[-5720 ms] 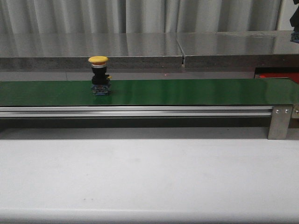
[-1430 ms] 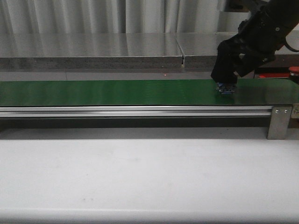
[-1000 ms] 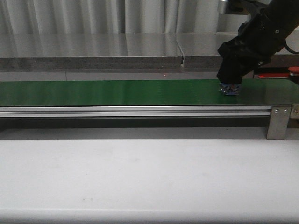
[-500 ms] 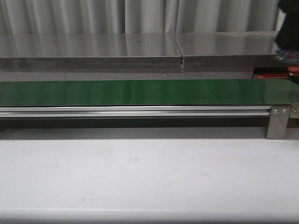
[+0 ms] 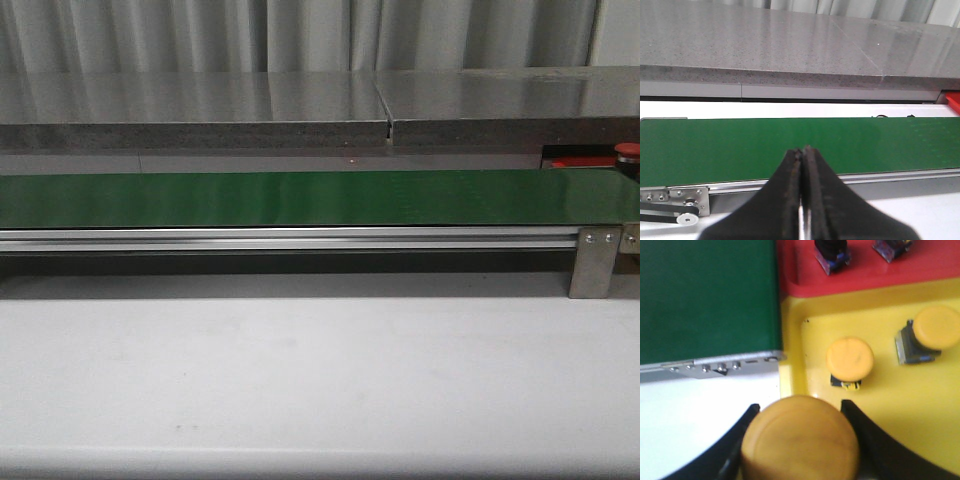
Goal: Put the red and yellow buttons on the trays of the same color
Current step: 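Carry the yellow button into the yellow tray and release it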
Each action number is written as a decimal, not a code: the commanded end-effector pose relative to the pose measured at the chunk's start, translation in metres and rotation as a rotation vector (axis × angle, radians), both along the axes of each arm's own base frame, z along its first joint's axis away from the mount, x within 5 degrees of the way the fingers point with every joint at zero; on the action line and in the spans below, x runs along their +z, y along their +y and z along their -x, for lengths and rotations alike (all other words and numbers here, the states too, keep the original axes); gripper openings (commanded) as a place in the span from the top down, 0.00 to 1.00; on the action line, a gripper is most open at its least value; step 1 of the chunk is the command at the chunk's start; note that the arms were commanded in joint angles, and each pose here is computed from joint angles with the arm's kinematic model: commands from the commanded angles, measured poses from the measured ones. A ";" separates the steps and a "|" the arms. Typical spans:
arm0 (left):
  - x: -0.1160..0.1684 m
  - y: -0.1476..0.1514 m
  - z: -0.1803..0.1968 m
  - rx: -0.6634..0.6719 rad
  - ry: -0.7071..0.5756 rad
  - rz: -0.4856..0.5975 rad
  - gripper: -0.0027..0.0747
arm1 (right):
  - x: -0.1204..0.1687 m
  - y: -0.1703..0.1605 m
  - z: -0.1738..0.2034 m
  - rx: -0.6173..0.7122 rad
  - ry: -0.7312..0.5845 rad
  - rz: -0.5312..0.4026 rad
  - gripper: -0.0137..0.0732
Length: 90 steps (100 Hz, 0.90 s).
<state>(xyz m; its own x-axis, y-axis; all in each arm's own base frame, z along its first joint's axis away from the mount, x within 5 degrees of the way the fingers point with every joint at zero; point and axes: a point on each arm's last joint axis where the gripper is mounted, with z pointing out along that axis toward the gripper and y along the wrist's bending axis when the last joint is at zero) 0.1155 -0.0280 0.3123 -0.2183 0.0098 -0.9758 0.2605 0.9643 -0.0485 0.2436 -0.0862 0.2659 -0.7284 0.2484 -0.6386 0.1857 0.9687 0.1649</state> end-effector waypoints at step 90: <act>0.015 0.002 -0.001 0.029 -0.080 0.032 0.99 | -0.086 -0.021 0.006 -0.300 0.022 0.040 0.71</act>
<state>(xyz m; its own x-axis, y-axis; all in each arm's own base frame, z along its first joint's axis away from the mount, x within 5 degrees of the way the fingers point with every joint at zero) 0.1155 -0.0280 0.3123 -0.2183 0.0098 -0.9758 0.2605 0.9643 -0.0485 0.2320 -0.0993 0.1703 -0.6965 0.4336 -0.5718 0.4415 0.8871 0.1349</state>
